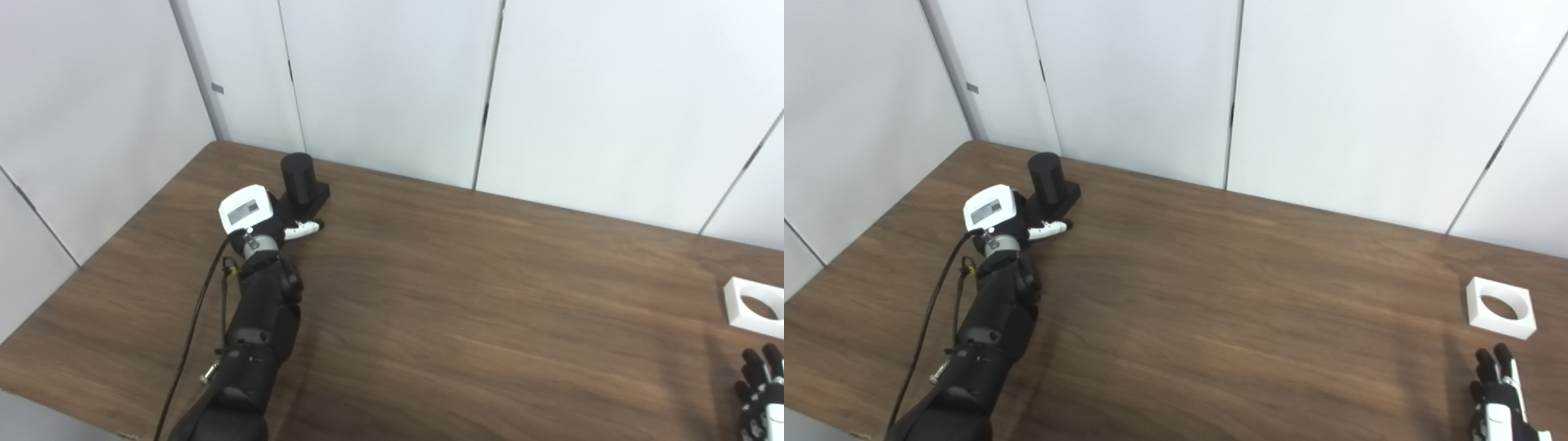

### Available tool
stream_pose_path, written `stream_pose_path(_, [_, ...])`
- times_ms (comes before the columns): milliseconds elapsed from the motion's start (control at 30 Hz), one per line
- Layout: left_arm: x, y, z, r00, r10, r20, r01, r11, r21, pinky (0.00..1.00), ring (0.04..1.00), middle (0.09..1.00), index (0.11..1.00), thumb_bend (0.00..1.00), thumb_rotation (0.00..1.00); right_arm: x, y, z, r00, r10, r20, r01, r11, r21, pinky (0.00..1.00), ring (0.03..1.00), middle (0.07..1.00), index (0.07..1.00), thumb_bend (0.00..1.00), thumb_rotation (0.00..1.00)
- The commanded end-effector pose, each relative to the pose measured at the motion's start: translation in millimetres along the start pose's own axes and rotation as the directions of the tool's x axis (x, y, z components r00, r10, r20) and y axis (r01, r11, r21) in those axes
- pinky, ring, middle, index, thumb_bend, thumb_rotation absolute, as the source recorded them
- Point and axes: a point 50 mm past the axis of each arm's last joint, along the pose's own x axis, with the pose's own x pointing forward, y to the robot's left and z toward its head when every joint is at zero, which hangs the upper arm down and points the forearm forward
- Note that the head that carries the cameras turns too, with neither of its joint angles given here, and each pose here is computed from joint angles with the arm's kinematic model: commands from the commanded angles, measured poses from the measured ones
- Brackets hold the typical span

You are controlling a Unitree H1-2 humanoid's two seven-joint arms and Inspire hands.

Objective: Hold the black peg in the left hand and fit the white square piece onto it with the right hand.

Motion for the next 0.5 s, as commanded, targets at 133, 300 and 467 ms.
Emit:
stream_pose_path(133, [13.1,17.4,6.5,0.997,0.074,0.02,-0.074,0.997,-0.017,0.85,0.832,0.79,0.542,0.81,0.43,-2.4,-0.1,-1.7,1.0,0.025,0.008,-0.025,1.0,0.009,1.0,1.0,0.976,1.0,0.46,0.92])
stream_pose_path(300, [13.5,16.3,4.5,0.997,0.077,0.023,-0.077,0.997,-0.029,0.82,0.821,0.776,0.525,0.77,0.38,-2.6,-0.7,-1.7,1.0,0.022,-0.002,-0.021,1.0,0.009,1.0,1.0,0.976,1.0,0.48,0.92])
stream_pose_path(467, [12.4,16.3,3.6,0.996,0.081,0.035,-0.08,0.996,-0.039,0.79,0.813,0.763,0.515,0.75,0.27,-2.3,-1.5,-3.1,1.0,0.021,0.003,-0.021,1.0,0.015,1.0,0.999,0.971,1.0,0.47,0.92])
